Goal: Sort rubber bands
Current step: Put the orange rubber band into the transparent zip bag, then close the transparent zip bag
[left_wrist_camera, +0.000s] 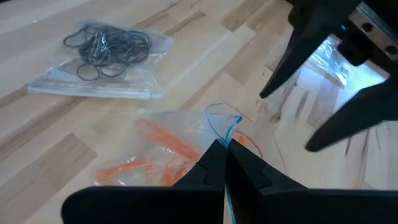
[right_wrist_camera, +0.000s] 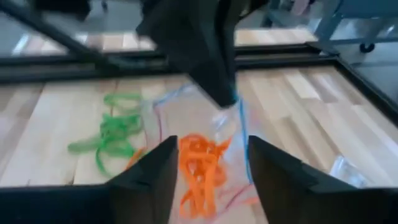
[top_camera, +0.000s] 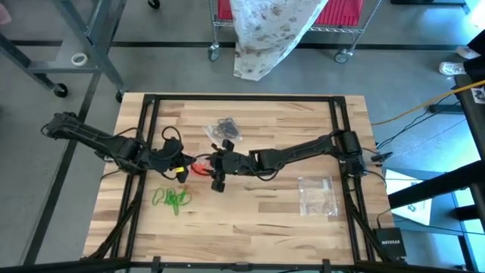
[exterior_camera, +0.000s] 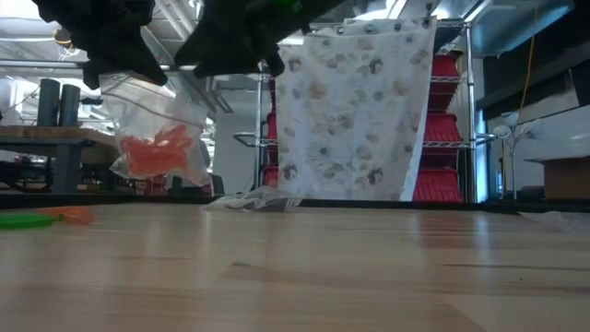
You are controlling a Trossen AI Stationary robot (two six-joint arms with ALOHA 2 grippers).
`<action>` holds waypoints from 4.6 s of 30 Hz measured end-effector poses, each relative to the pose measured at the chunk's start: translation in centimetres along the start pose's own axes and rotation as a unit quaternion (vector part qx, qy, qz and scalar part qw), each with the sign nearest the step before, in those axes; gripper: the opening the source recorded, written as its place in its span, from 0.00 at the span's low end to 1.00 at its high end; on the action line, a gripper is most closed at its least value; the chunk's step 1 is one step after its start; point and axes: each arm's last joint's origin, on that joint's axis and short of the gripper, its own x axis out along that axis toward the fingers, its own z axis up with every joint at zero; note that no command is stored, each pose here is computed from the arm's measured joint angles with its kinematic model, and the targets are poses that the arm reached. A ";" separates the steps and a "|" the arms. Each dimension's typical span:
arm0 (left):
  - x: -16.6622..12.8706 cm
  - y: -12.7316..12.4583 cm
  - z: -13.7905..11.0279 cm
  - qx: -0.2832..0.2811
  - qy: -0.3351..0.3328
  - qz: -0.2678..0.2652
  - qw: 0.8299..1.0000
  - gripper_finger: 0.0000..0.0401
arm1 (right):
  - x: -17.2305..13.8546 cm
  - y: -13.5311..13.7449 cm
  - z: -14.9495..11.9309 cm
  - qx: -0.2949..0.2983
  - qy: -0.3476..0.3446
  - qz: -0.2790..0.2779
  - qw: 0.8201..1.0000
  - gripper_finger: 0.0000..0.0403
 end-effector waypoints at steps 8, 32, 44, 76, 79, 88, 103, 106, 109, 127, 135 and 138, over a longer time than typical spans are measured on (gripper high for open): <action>0.1 0.2 0.1 0.003 -0.010 0.013 1.000 0.00 | -1.6 2.1 0.1 -0.011 0.030 0.093 0.995 0.56; 0.4 0.8 0.8 -0.023 -0.039 0.049 0.998 0.00 | 8.8 5.5 -12.4 -0.006 0.017 0.105 0.994 0.42; 0.4 0.8 0.8 -0.023 -0.037 0.048 0.998 0.00 | 12.5 5.3 -11.5 -0.020 0.062 0.108 0.992 0.40; 0.5 0.3 -1.8 -0.005 0.018 0.003 1.000 0.00 | -0.2 6.2 0.5 -0.110 0.081 0.001 0.991 0.01; 0.8 0.2 -2.4 -0.015 0.016 -0.010 1.000 0.00 | 0.2 5.2 0.8 -0.096 0.076 -0.004 0.992 0.01; 0.7 -0.5 -2.1 -0.008 -0.002 -0.039 0.999 0.00 | 2.2 4.1 -0.2 -0.077 0.083 0.010 0.994 0.01; 0.7 -0.6 -2.0 -0.008 0.000 -0.046 0.999 0.00 | 1.8 3.6 -1.0 -0.082 0.132 -0.024 0.988 0.36; 0.7 -0.6 -2.1 0.004 0.014 -0.058 0.998 0.00 | 0.4 3.4 -0.2 -0.089 0.146 -0.009 0.985 0.42; 0.6 -0.8 -2.3 0.020 0.030 -0.074 0.997 0.00 | -2.4 3.5 1.5 -0.109 0.153 0.010 0.982 0.45; -0.4 -2.2 -3.0 0.094 0.033 -0.145 0.984 0.00 | -2.1 4.0 -3.0 -0.247 0.103 0.066 0.961 0.39; -0.4 -2.2 -3.0 0.094 0.033 -0.144 0.985 0.00 | -1.0 4.1 -3.3 -0.353 0.067 0.067 0.931 0.36; -0.4 -2.2 -3.0 0.091 0.032 -0.143 0.985 0.00 | -1.0 4.0 -3.4 -0.369 0.070 0.068 0.924 0.36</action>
